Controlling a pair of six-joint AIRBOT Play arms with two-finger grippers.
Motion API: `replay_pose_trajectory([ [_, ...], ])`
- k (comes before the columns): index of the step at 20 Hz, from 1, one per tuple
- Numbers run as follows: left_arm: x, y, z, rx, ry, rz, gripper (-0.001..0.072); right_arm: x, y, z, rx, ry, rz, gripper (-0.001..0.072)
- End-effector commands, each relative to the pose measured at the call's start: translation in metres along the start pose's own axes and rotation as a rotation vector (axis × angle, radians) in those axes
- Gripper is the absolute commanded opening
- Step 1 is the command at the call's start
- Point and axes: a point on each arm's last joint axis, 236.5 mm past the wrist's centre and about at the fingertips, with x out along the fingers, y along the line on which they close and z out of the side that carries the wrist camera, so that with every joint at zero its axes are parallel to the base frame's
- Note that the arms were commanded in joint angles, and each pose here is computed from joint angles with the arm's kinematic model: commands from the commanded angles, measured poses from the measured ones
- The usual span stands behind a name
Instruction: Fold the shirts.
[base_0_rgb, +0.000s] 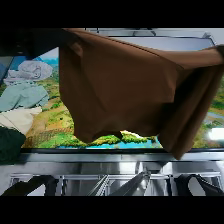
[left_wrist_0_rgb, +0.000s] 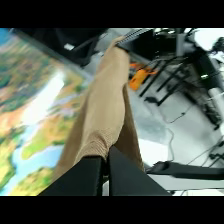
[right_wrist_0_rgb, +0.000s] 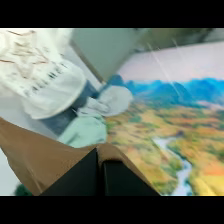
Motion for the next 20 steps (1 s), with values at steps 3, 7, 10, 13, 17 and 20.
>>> replay_pose_trajectory([
  [3,0.026,0.163,-0.045,-0.183,0.107,0.208,0.0019,0.096,-0.119,-0.056,0.041,0.195,-0.137,0.0025],
  [7,0.035,0.276,-0.099,-0.357,0.138,0.277,0.0019,0.149,-0.23,-0.111,0.205,0.24,-0.259,0.0046],
  [10,0.031,0.331,-0.143,-0.5,0.154,0.292,0.0251,0.151,-0.27,-0.138,0.341,0.261,-0.273,0.0492],
  [13,-0.003,0.352,-0.141,-0.578,0.129,0.27,0.0715,0.107,-0.279,-0.122,0.373,0.251,-0.259,0.0535],
  [17,-0.049,0.329,-0.171,-0.723,0.261,0.24,0.0714,0.013,-0.283,-0.152,0.438,0.437,-0.36,0.0528],
  [20,-0.058,0.313,-0.233,-0.832,0.394,0.296,0.0714,-0.015,-0.293,-0.191,0.477,0.488,-0.459,0.0527],
])
